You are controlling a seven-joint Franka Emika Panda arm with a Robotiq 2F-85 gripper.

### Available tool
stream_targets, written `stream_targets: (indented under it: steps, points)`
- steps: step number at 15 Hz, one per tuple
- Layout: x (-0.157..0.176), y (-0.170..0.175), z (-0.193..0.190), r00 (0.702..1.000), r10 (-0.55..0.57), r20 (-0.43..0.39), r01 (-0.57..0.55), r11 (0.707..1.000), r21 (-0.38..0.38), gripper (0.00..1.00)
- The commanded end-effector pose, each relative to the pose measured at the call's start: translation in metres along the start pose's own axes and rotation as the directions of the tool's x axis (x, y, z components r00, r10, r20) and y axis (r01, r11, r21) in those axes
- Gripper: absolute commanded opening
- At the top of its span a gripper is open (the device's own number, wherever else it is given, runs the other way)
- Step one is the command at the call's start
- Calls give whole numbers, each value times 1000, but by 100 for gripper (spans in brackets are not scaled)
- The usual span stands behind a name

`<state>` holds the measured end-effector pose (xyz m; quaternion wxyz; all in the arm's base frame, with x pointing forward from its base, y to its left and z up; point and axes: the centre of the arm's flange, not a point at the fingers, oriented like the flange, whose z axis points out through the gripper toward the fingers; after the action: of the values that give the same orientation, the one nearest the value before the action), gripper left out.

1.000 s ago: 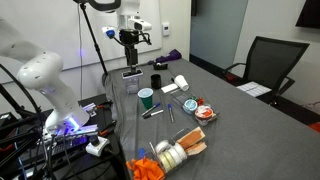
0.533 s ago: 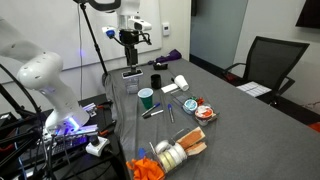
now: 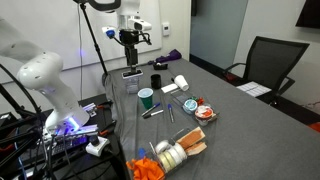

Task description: Put the pen in the cup

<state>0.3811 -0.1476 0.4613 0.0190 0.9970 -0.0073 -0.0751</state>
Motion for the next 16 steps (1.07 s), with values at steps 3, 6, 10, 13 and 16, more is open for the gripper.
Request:
stream_targets:
  steps: [3,6,10,13,16]
  points:
    - [1,1,1,1000,18,2,-18,1000,8,100]
    - [10,5,2,994,105,16,-106,993,49,100]
    - [27,17,9,966,257,-4,-254,959,129,100]
    - [44,29,13,919,393,-39,-375,899,225,100]
    - [65,40,21,841,536,-75,-494,816,301,100]
